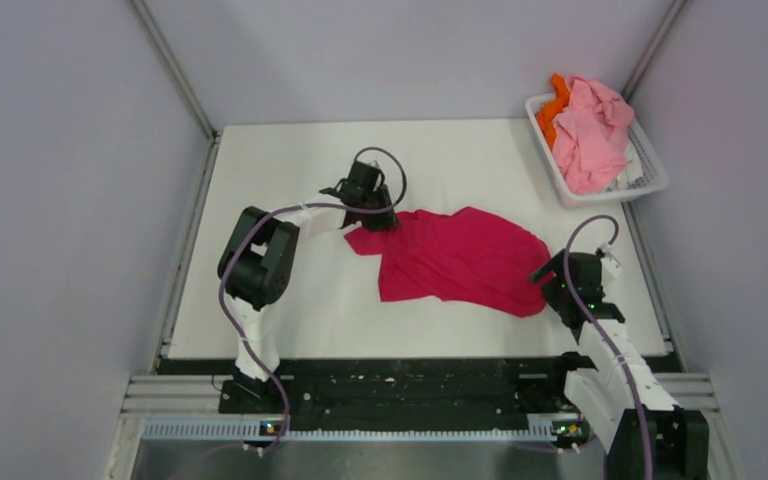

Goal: Fold and stack the t-shirts
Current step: Flatten out the tshirt

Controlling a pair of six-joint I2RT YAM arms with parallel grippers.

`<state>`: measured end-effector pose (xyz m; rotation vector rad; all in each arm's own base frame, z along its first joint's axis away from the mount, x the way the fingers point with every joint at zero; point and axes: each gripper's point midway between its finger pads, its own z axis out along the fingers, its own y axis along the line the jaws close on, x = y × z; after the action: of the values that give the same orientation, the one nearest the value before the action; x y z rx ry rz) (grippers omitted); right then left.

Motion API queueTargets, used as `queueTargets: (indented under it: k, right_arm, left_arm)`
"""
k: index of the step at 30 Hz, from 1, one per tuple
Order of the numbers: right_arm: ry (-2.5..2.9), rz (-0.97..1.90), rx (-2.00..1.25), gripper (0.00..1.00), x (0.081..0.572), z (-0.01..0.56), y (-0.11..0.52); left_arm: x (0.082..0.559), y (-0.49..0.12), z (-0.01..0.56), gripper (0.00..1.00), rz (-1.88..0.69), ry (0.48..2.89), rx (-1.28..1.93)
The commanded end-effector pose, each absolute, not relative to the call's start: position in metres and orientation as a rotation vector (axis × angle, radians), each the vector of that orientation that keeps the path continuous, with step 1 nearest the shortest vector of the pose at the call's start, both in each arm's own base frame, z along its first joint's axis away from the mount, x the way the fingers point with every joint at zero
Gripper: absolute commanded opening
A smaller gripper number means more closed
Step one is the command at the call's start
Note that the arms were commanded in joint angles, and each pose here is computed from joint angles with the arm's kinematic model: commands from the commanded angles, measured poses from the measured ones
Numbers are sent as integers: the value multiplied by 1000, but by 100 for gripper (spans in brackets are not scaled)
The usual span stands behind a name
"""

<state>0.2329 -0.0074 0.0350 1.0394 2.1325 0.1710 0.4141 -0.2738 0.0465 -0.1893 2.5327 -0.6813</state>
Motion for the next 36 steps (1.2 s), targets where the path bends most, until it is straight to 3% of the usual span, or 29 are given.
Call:
queueTargets:
  k: [1, 2, 4, 7, 11, 15, 20, 23, 28, 36]
  right_arm:
    - [2112, 255, 1032, 84, 245, 34, 1]
    - [2113, 270, 1026, 83, 246, 33, 3]
    - [2108, 320, 1007, 79, 250, 32, 9]
    - [2099, 398, 969, 60, 259, 33, 19]
    - [2095, 463, 892, 0, 273, 52, 28]
    - [2004, 503, 746, 0, 289, 122, 36]
    - [1782, 792, 433, 0, 278, 271, 79]
    - [1610, 984, 219, 0, 250, 364, 108]
    - [1357, 1010, 5, 0, 193, 493, 118]
    - [1079, 1082, -270, 0, 114, 619, 138]
  left_arm:
    - [426, -289, 64, 28, -765, 2481, -162]
    - [427, -290, 64, 23, -769, 2481, -160]
    - [427, -291, 65, 1, -776, 2480, -153]
    - [425, -291, 74, 0, -789, 2465, -138]
    - [420, -284, 114, 0, -809, 2355, -116]
    - [406, -270, 182, 0, -821, 2208, -80]
    - [362, -245, 293, 0, -864, 1951, -6]
    - [321, -224, 372, 0, -895, 1755, 49]
    - [237, -174, 506, 0, -913, 1383, 110]
    - [150, -131, 627, 0, -901, 1064, 198]
